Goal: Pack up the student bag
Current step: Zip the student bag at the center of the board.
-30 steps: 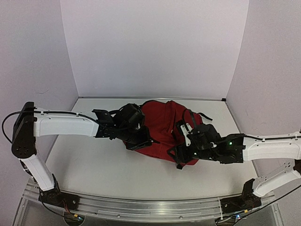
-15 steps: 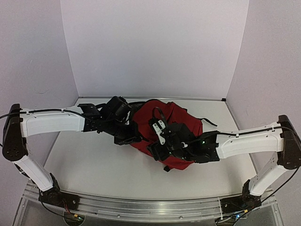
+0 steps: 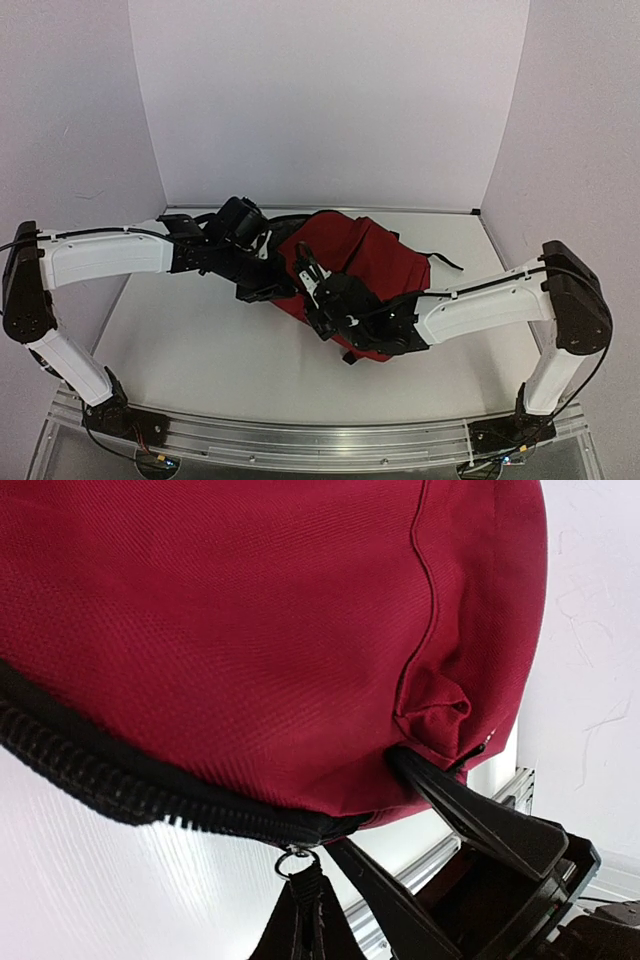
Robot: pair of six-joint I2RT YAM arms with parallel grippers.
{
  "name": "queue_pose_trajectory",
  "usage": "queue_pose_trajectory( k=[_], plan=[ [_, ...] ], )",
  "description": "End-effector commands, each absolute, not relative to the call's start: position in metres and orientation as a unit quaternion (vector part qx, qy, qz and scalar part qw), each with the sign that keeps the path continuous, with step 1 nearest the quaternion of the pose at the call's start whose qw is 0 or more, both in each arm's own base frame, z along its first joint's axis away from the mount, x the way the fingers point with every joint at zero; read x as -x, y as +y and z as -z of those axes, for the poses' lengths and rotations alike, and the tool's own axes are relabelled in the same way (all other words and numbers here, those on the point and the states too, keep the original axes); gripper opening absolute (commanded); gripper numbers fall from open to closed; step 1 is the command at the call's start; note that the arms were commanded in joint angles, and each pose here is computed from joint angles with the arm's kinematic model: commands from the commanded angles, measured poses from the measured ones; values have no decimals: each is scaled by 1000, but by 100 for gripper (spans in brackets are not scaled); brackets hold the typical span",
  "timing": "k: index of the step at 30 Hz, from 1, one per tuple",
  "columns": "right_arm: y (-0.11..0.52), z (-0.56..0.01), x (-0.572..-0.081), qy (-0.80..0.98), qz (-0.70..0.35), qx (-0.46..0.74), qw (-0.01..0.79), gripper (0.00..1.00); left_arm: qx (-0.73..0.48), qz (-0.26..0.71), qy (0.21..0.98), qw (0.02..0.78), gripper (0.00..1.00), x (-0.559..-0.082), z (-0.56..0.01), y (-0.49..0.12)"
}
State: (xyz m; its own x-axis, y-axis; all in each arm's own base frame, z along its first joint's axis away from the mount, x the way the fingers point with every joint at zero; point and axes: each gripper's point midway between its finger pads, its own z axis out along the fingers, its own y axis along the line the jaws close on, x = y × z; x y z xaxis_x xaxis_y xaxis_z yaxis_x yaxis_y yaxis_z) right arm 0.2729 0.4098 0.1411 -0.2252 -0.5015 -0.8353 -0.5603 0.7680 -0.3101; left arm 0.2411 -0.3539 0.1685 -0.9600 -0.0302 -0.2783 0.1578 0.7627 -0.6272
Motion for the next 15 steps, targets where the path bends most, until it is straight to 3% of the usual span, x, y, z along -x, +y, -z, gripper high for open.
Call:
queue_pose_trajectory(
  k=[1,3,15],
  plan=[
    [405,-164,-289,770,-3,291,569,10,-40,377,909,173,0,-250,-204,-346],
    [403,-163,-287,770,-6,290,568,0,-35,374,909,178,0,-256,-204,-341],
    [373,-167,-260,789,-48,305,531,0,12,352,905,238,0,-317,-212,-288]
  ],
)
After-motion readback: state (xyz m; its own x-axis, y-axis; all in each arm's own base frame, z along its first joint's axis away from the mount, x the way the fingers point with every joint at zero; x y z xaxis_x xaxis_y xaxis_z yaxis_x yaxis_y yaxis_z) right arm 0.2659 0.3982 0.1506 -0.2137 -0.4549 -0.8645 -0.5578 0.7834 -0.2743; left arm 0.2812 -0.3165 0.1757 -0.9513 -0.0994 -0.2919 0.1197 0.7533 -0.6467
